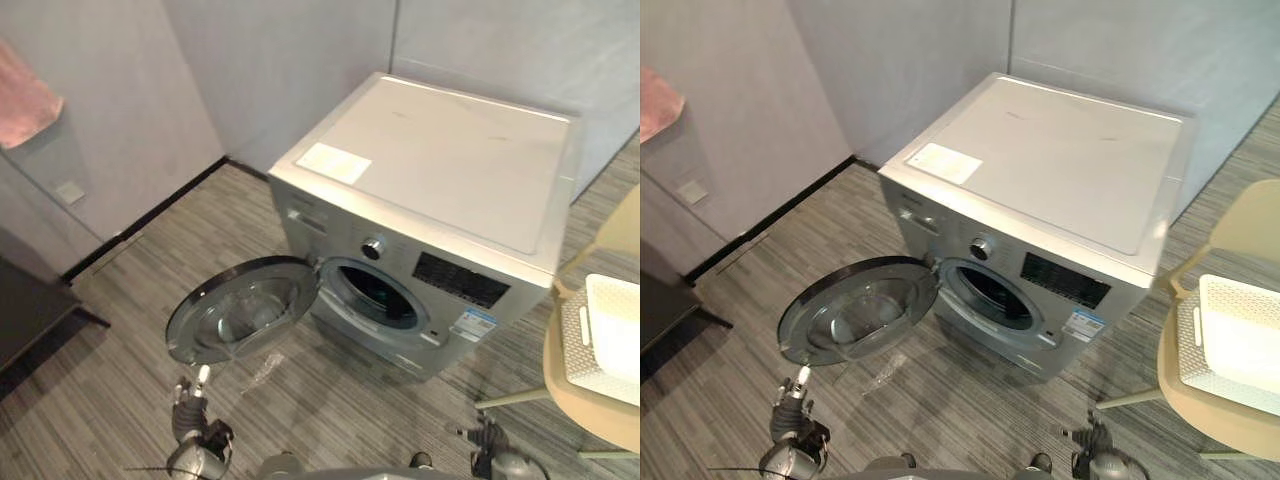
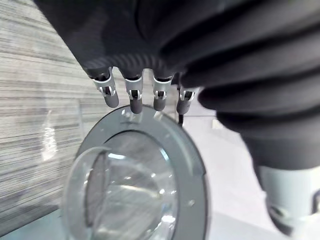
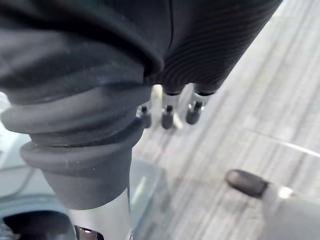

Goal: Pick up the laundry basket with both hands and put the clothes into the washing machine.

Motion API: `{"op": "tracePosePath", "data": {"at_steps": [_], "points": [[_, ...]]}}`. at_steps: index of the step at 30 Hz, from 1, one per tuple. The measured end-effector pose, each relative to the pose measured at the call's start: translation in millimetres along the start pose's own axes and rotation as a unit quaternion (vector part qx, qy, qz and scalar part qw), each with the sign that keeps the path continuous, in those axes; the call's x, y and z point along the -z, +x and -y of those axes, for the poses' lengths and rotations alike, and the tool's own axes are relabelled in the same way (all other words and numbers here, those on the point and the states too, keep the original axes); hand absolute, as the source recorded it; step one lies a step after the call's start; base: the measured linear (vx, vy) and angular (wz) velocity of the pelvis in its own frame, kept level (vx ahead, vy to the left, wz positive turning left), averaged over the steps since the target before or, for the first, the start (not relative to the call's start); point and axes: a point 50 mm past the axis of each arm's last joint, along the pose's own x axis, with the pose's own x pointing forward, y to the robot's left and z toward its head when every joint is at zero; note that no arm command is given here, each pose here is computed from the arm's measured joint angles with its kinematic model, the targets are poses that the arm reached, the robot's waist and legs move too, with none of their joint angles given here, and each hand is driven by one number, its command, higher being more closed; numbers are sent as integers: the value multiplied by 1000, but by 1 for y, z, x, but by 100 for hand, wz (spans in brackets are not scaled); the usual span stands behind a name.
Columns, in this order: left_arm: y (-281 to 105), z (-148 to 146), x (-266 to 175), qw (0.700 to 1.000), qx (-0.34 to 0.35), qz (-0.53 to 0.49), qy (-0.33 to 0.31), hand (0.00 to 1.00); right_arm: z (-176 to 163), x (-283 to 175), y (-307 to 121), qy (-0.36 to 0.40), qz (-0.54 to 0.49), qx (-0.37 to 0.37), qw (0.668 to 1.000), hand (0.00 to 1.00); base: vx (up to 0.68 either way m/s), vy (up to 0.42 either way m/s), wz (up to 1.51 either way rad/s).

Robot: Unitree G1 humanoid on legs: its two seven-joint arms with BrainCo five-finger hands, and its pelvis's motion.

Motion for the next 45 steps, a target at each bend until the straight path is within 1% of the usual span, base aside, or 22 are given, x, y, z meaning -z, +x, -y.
{"op": "tracePosePath", "data": {"at_steps": [2,5,6,8,12,14,15,17,18,20,23,25,28,31,33,35,36,38,39,41,43,45], "points": [[5,2,-10,1000,3,17,6,0,1,12,-3,1,-20,3,1000,0,-221,297,19],[7,-10,-18,999,-12,27,34,0,-1,3,0,-5,-10,1,1000,0,-172,165,-23],[8,-15,-27,998,-22,41,48,0,-2,1,0,-7,-8,-1,1000,0,-277,231,-55],[6,-29,-44,995,-55,73,43,0,-7,-7,2,-20,1,-14,1000,0,-238,147,-73],[-3,-69,-106,972,-132,183,69,0,-44,-12,-1,-114,14,-91,989,0,-119,-9,-42],[-6,-90,-126,952,-198,207,110,0,-48,-25,1,-182,38,-115,976,0,-37,-78,-52],[-7,-95,-133,945,-214,215,120,0,-49,-28,1,-196,43,-117,973,0,10,-56,-38],[-9,-113,-160,916,-278,242,160,0,-51,-37,1,-239,60,-132,960,0,57,-91,-20],[-3,-116,-176,903,-299,253,178,0,-48,-38,2,-256,62,-137,955,0,59,-79,17],[15,-113,-204,893,-308,267,190,0,-40,-38,3,-278,60,-136,949,0,25,-68,53],[34,-113,-228,895,-314,256,187,0,-29,-40,4,-289,66,-123,947,0,-43,-48,32],[36,-123,-244,885,-332,253,209,0,-20,-40,4,-292,67,-113,947,0,-42,-85,-13],[46,-132,-260,885,-349,235,198,0,-10,-32,4,-267,58,-98,957,0,-26,-53,-7],[53,-117,-285,886,-336,255,193,0,-17,-36,0,-265,79,-107,955,0,-95,27,-12],[55,-97,-314,879,-316,289,209,0,-29,-45,-5,-263,113,-120,951,0,-161,39,-3],[53,-58,-353,869,-278,350,213,0,-42,-65,-11,-253,168,-133,944,0,-196,41,-3],[52,-49,-360,868,-270,361,211,0,-45,-70,-13,-248,180,-136,942,0,-166,37,-1],[49,-13,-383,862,-234,400,205,0,-55,-85,-21,-238,225,-143,934,0,-141,30,13],[47,-4,-390,860,-224,410,204,0,-56,-87,-23,-233,233,-147,933,0,-121,24,25],[34,25,-422,849,-201,447,200,0,-64,-98,-30,-215,266,-157,927,0,-101,-14,32],[18,38,-446,837,-192,477,188,0,-68,-102,-34,-203,279,-165,924,0,-52,-36,22],[-9,54,-478,815,-176,522,177,0,-77,-105,-39,-190,291,-177,921,0,1,-54,5]]}}
